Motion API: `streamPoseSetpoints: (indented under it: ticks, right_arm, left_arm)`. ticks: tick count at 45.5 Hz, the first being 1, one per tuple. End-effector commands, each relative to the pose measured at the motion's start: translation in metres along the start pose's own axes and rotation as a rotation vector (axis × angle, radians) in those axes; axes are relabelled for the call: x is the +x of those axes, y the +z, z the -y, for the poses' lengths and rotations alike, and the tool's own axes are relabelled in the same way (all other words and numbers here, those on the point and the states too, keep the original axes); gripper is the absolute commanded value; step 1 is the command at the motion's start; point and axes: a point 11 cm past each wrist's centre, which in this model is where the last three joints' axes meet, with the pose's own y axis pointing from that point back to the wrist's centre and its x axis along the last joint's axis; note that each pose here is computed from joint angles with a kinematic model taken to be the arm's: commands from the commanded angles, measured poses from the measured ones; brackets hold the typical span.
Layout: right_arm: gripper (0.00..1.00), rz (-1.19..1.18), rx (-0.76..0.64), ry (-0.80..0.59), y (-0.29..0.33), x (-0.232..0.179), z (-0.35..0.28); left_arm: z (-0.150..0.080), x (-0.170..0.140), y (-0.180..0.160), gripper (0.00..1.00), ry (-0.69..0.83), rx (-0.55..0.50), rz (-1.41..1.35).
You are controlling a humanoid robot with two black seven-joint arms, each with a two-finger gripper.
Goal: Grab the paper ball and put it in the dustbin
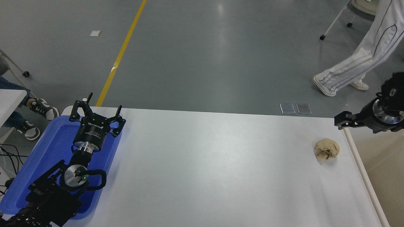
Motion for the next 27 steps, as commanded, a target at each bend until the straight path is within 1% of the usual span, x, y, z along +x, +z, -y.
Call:
streamPoseSetpoints:
  ticks: [1,10,18,27]
  right_arm:
    - [1.0,0.001,-0.017,0.014,0.0,-0.006,0.029]
    - [1.0,0.022,0.031,0.036,-0.024,-0.012,0.053]
    - [1.0,0.019,0.024,0.076,-0.031,-0.011,0.069]
    - [1.0,0.02,0.021,0.124,-0.04,-0.022,0.09]
  left_arm:
    - [0.0,0.0,0.0,1.0,0.001,0.0,0.0]
    - [0.0,0.0,0.0,1.0,-0.001,0.0,0.0]
    - [0.0,0.0,0.0,1.0,0.001,0.0,0.0]
    - [0.0,0.0,0.0,1.0,0.001,0.0,0.0]
